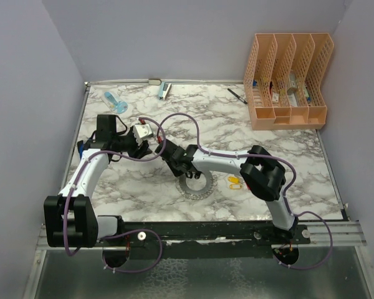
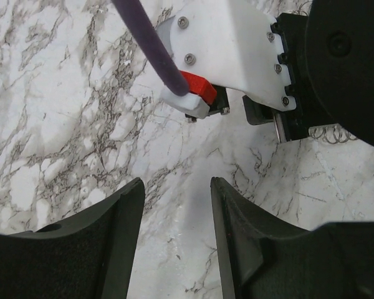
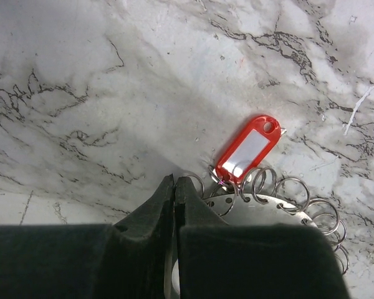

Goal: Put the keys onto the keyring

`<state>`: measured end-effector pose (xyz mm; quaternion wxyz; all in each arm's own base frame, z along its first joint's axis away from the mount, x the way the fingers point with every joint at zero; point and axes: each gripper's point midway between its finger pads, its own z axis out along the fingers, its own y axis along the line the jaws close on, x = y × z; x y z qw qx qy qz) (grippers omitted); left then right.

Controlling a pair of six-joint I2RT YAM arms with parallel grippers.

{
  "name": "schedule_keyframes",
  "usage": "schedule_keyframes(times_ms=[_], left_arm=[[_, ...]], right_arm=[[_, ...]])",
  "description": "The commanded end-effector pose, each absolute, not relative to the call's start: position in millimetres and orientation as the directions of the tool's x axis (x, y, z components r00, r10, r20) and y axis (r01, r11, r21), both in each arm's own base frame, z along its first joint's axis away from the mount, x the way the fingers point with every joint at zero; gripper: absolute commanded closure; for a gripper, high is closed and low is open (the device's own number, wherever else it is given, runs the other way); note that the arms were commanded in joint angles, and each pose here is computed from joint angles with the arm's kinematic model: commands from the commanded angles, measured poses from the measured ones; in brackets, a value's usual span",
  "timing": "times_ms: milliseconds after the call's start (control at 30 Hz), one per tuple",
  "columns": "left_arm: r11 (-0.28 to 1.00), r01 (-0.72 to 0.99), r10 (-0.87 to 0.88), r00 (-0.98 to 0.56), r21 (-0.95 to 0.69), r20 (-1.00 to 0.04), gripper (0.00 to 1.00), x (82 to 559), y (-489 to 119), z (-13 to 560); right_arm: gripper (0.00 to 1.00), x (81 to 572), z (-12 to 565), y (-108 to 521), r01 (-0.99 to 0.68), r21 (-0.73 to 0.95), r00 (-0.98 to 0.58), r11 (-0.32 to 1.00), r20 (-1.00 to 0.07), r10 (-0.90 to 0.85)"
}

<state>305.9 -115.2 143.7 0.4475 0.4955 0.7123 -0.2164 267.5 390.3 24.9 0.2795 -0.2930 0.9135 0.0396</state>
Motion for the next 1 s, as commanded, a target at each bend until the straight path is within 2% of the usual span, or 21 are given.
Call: schedule_keyframes(times_ms=[0,133,300,433,733,867,967], left_arm=[[0.353,0.927,0.455,-0.052,0.126,-0.889,0.51,302.3,-127.7,172.9],[0.291,0.949,0.405,-0.007,0.122,-0.914,0.5,296.7,-138.8,198.4],[0.167,0.977,0.334,0.069,0.131,-0.94,0.48,276.5,-153.8,221.5],[0.081,0.985,0.289,0.126,0.155,-0.949,0.44,259.3,-162.9,224.5],[-0.064,0.984,0.138,0.173,0.165,-0.975,0.34,222.0,-187.1,231.5],[-0.119,0.979,0.076,0.174,0.164,-0.982,0.27,202.1,-196.2,232.3],[-0.17,0.975,0.083,0.158,0.142,-0.984,0.26,192.2,-204.9,222.7]], right_arm=[[0.99,260.3,50.1,393.8,-0.588,-0.038,-0.637,0.808,-0.595,-0.491],[0.99,255.5,96.6,397.6,-0.627,0.041,-0.573,0.778,-0.7,-0.426],[0.99,238.9,135.9,390.9,-0.691,0.116,-0.514,0.714,-0.773,-0.372],[0.99,225.3,153.4,381.1,-0.729,0.186,-0.501,0.659,-0.801,-0.327],[0.99,183.1,177.7,380.0,-0.851,0.305,-0.451,0.429,-0.842,-0.297],[0.99,177.8,191.4,377.0,-0.865,0.303,-0.43,0.4,-0.859,-0.278],[0.99,175.1,201.1,375.9,-0.872,0.3,-0.419,0.386,-0.865,-0.275]])
